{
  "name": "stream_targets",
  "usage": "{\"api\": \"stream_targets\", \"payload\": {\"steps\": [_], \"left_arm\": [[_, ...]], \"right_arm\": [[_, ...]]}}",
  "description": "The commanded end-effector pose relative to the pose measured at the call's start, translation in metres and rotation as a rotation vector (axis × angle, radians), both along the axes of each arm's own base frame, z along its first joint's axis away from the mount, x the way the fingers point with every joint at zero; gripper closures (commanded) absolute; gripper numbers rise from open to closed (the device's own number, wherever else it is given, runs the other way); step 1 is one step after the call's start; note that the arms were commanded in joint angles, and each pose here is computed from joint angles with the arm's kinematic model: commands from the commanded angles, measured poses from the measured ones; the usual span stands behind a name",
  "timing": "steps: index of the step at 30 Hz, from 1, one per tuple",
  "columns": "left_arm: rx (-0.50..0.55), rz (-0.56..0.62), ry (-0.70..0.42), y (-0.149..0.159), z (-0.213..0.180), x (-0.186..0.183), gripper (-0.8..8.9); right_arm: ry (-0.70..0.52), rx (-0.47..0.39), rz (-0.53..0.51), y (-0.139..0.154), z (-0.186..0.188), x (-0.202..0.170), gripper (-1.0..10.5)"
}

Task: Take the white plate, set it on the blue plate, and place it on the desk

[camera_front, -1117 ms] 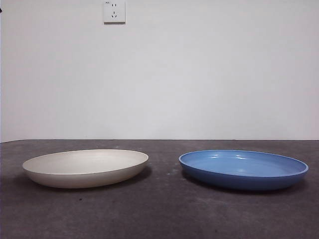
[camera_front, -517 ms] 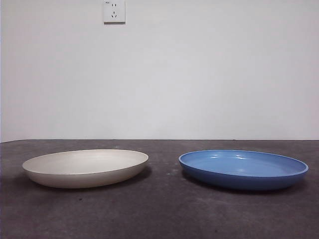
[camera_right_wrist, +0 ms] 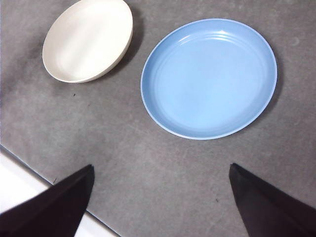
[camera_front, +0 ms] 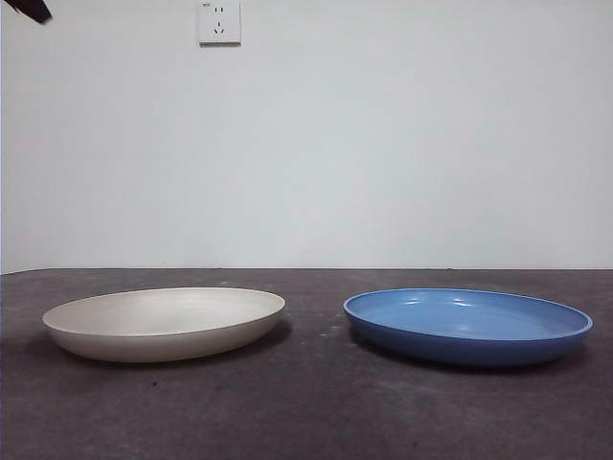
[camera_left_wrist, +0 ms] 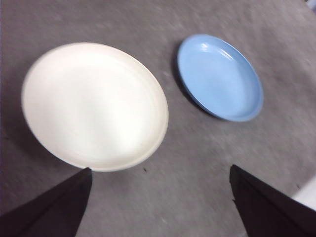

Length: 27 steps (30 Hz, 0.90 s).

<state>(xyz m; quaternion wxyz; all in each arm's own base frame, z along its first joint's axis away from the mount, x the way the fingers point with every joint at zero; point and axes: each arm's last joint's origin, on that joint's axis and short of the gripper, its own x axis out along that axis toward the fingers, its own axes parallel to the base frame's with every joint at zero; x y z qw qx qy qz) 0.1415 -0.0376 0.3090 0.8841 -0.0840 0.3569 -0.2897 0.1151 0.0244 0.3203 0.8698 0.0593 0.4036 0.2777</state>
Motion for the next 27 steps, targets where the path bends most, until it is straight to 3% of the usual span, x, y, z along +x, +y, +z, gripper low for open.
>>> {"api": "stream_targets", "payload": {"steps": [1, 5, 14, 27], "left_arm": [[0.009, 0.055, -0.019, -0.001, 0.005, 0.013, 3.63], [0.069, 0.125, -0.004, -0.003, 0.005, 0.035, 3.63], [0.147, 0.155, 0.094, -0.011, 0.001, 0.096, 3.63], [0.251, 0.160, 0.244, -0.021, -0.052, 0.163, 3.63]], "right_arm": [[-0.014, 0.009, -0.004, 0.000, 0.005, 0.001, 5.1], [-0.014, 0.009, -0.001, 0.001, 0.005, 0.001, 5.1], [-0.017, 0.010, 0.008, 0.002, 0.006, 0.001, 5.1], [-0.017, 0.009, 0.008, 0.002, 0.006, 0.001, 5.1]]}}
